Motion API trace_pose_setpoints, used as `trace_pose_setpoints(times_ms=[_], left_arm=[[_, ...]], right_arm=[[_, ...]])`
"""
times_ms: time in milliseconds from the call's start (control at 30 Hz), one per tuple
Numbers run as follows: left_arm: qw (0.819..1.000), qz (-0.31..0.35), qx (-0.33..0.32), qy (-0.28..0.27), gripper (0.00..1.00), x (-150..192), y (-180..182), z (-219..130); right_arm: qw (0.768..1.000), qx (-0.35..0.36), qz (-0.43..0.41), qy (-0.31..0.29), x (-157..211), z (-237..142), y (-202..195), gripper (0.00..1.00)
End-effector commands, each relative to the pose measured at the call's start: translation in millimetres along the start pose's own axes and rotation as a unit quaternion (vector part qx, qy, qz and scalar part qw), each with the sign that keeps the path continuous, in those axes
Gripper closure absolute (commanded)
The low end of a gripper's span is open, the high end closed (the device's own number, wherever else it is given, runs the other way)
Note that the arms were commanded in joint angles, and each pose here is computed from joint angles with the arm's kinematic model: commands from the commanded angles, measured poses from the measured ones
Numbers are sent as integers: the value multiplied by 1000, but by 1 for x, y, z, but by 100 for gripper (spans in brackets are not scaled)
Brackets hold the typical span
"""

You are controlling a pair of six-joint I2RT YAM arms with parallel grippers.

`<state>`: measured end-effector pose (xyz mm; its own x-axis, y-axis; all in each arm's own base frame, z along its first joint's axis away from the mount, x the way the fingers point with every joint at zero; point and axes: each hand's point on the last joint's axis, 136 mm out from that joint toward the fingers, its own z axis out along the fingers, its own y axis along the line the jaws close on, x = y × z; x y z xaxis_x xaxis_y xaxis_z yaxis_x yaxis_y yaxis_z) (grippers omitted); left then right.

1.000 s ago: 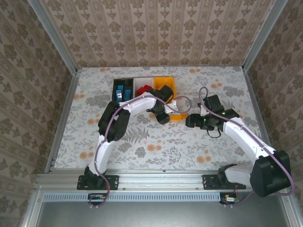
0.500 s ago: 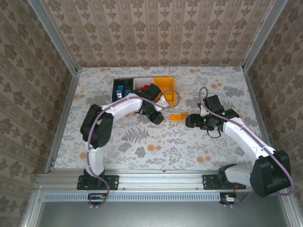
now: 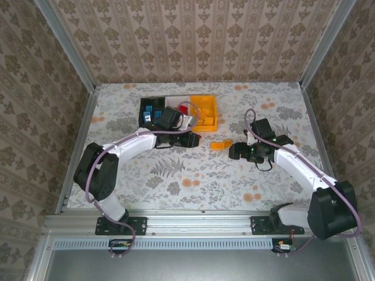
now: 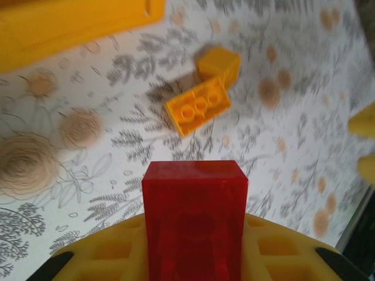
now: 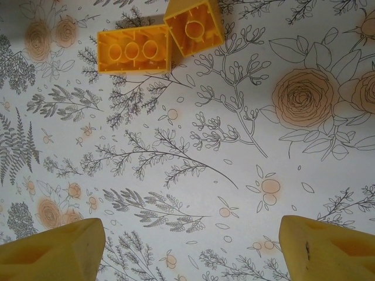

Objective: Sort the legos into containers by color

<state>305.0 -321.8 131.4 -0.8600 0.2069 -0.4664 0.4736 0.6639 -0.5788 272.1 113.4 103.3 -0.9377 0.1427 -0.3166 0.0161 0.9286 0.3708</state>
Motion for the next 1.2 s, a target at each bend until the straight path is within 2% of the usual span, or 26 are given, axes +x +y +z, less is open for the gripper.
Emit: trace_pose_setpoints(times_ms=[0,100,367,500,700,933,1167], left_arm=[[995,-57,27,-76,85,-40,-9,-31],[993,-67,25,-98,84,-57,-4,-46],[994,-48,-21,-93,84,-103,12,-74],[992,-56,-51,-98,84,-130,40,-82],[992,-74,-76,-73,84,-149,77,-57],[989,-105,-98,-36,84,-151,116,-20],[986,-117,-119,-18,71,-146,130,-10]], right_arm=[[1000,-14,0,-4,0,-1,3,20],[1000,-17,0,-6,-1,-2,3,20],[1000,-25,1,-11,-1,-3,5,20],[1000,-27,2,-9,-1,-2,6,20],[1000,-26,2,-11,0,-4,5,20],[1000,-27,4,-10,0,-3,4,20],[1000,-29,5,-9,-1,-1,3,20]])
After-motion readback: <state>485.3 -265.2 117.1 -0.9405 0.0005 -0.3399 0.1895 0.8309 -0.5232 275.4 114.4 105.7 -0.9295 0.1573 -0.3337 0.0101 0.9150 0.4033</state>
